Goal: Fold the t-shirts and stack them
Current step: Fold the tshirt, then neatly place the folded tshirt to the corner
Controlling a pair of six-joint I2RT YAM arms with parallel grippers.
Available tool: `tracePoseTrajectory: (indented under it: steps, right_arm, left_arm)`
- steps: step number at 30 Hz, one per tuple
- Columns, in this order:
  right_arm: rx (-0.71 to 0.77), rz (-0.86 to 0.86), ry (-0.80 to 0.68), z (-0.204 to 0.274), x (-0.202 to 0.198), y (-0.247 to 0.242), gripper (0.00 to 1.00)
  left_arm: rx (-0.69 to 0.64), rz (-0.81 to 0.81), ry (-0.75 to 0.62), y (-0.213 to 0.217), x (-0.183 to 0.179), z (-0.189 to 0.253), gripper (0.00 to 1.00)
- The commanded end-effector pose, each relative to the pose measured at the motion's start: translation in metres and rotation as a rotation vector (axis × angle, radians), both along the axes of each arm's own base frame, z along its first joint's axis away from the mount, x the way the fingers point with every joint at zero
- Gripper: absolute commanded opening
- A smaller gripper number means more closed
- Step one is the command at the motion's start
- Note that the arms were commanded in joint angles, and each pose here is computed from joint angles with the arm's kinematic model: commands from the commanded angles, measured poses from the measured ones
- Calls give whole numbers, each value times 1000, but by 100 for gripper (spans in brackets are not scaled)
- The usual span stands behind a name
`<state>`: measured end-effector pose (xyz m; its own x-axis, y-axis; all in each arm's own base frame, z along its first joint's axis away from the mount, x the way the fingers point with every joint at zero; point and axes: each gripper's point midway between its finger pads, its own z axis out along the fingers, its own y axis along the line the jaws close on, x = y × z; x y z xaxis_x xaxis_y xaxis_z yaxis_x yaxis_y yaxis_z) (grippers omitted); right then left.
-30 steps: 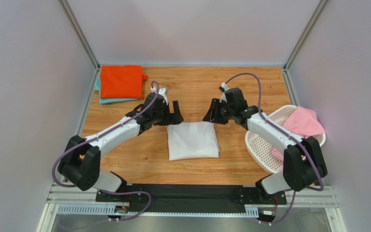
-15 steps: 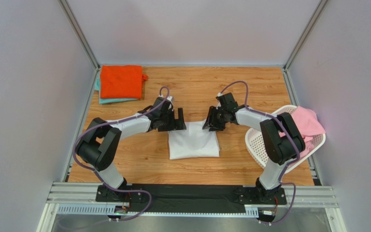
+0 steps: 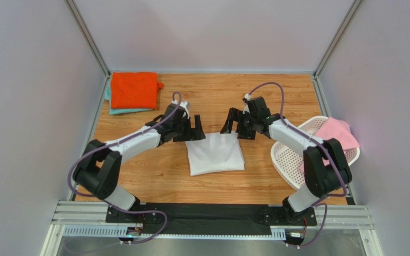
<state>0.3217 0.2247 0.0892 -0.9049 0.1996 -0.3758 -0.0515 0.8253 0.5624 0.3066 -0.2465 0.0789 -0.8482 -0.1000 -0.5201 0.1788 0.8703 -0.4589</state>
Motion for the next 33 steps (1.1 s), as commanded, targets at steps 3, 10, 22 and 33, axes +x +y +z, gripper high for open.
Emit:
tracePoseTrajectory:
  steps: [3,10,22,33]
  right_arm:
    - [-11,-9,-251,100,-14,-16,100]
    - [-125,-330,-479,154,-45,-91,100]
    - [-94,-444,-580,136,-78,-127,100]
    - [-160,-412,-547,111,-84,-131,100]
  left_arm:
    - [-69,31,-152,18,-18,71,100]
    - [-80,117,-132,51,-60,65,100]
    - [-41,189,45,45,-57,7,100]
    - [-13,174,159,26,-47,-27,99]
